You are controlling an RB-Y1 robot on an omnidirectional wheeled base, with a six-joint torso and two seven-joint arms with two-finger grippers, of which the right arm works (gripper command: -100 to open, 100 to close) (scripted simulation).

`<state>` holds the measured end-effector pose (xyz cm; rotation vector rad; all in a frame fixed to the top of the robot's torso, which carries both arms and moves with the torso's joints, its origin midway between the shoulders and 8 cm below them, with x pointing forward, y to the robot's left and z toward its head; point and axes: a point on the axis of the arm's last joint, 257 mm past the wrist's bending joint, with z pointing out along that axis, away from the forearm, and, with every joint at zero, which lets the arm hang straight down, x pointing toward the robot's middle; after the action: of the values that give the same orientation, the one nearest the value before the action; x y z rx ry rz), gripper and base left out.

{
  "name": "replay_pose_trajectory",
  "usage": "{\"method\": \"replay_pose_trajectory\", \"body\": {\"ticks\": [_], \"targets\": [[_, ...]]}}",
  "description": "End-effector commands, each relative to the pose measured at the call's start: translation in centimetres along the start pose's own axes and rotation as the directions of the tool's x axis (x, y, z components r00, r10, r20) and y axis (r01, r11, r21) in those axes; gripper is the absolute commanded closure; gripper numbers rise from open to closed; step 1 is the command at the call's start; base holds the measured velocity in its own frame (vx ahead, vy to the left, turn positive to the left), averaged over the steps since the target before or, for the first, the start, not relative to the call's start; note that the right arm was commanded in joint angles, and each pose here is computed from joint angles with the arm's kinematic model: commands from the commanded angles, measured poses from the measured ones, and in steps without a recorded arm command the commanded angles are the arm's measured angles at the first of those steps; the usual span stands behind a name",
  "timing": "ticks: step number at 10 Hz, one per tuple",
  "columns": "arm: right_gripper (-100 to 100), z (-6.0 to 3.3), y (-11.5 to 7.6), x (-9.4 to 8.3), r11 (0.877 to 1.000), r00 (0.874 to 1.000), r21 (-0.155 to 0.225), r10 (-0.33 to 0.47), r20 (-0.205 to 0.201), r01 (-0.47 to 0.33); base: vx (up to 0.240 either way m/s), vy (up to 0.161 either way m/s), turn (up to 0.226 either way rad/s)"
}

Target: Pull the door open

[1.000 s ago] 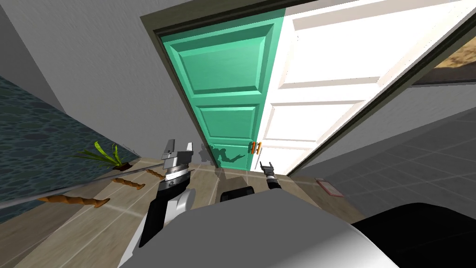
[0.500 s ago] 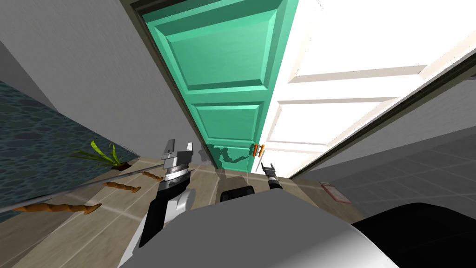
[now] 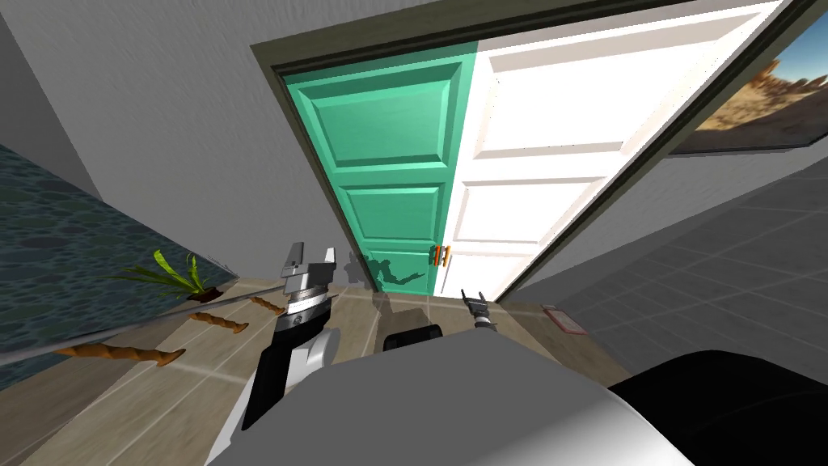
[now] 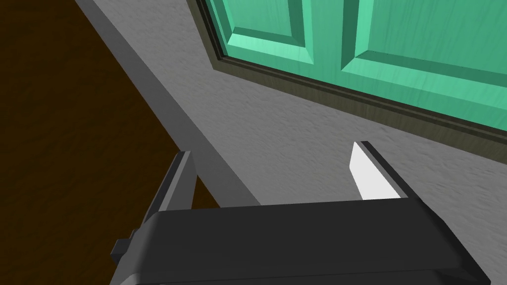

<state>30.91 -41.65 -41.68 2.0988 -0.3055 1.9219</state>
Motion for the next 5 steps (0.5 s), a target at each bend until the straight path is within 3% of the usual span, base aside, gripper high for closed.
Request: {"method": "replay_pose_trajectory", "body": {"ticks": [1,2,5], "targets": [[-100,-1.16,2.7,-1.3,0.999,0.999,-0.034,-0.022,0.034,0.023,-0.118,0.022,-0.1],[-100,-1.16,2.7,-1.3,0.999,0.999,-0.034,-0.022,0.034,0.023,-0.093,0.016,-0.068],[-100,-3.11,6.6,-2.7,0.995,0.995,-0.082,-0.051,0.081,0.058,-0.075,-0.002,-0.057]]}}
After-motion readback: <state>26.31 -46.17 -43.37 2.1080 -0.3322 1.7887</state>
